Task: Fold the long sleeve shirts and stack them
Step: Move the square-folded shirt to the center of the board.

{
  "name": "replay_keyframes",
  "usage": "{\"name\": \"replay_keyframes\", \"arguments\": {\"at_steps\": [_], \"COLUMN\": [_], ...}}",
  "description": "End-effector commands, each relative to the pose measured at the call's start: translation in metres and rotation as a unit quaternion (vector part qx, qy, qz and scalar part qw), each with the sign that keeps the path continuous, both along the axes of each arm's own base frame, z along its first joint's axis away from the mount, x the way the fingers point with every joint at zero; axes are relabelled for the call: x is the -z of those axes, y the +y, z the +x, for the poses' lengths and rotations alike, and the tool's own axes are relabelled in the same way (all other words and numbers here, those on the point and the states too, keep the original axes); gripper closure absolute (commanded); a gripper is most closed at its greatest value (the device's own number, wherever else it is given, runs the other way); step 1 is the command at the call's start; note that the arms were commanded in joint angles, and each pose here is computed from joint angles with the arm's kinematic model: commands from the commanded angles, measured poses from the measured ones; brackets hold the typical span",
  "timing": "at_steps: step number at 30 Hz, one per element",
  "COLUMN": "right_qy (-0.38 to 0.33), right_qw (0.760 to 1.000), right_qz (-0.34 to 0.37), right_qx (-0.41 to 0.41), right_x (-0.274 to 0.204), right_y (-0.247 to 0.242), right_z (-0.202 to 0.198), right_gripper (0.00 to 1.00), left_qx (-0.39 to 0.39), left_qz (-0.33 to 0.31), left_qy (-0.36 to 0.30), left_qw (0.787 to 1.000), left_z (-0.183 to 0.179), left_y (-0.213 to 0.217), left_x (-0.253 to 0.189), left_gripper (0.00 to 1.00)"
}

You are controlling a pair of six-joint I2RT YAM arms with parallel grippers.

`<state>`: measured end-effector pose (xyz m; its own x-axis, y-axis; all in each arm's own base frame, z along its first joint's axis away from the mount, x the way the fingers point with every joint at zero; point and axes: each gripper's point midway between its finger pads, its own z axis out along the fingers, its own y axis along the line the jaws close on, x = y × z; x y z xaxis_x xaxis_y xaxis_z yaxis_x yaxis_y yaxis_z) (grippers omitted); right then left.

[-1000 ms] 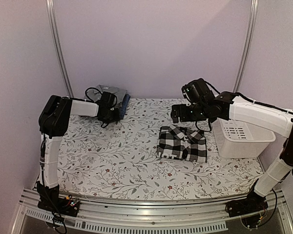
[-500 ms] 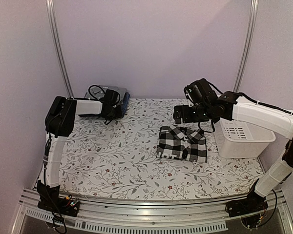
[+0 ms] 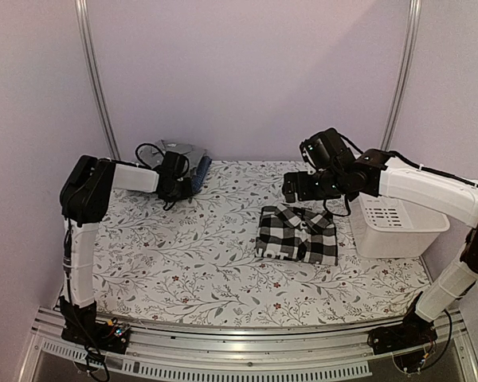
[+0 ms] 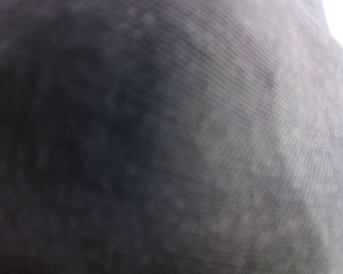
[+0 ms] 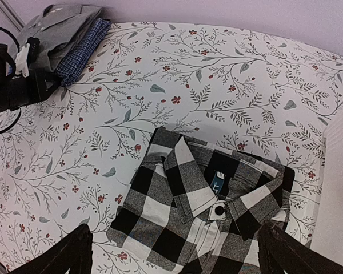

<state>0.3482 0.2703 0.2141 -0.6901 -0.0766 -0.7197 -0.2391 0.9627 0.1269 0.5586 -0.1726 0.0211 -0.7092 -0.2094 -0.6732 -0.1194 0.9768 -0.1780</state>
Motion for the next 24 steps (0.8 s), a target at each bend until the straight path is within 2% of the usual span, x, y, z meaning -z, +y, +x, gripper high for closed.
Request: {"name": "replay_keyframes", "arguments": {"at_steps": [1, 10, 14, 20, 24], "right_qy": [0.006, 0.009, 0.008, 0.012, 0.019], "right_qw": [1.0, 1.0, 1.0, 1.0, 1.0], "right_qz": [0.006, 0.017, 0.021, 0.016, 0.014], "right_qx": [-0.004, -0.01, -0.012, -0.015, -0.012], "right_x": [0.006, 0.014, 0.016, 0.023, 0.031], "right_y": [0.005, 0.01, 0.011, 0.009, 0.004], "right_z": [-0.003, -0.005, -0.005, -0.008, -0.014], "right_gripper": [0.01, 0.01, 0.01, 0.01, 0.01], "left_qx": [-0.023, -0.051, -0.051, -0.027, 0.001], "left_qz": [0.004, -0.031, -0.056, -0.087, -0.1], "left_qy": [0.01, 0.053, 0.072, 0.099, 0.112], "left_qw": [1.0, 0.997, 0.995, 0.991, 0.989], "left_z": [-0.033, -0.119, -0.165, -0.222, -0.242], "left_y": [0.023, 0.036, 0.027, -0.021, -0.061], "left_x": [-0.011, -0.007, -0.002, 0.006, 0.01], "left_gripper": [1.0, 1.0, 1.0, 1.0, 1.0]}}
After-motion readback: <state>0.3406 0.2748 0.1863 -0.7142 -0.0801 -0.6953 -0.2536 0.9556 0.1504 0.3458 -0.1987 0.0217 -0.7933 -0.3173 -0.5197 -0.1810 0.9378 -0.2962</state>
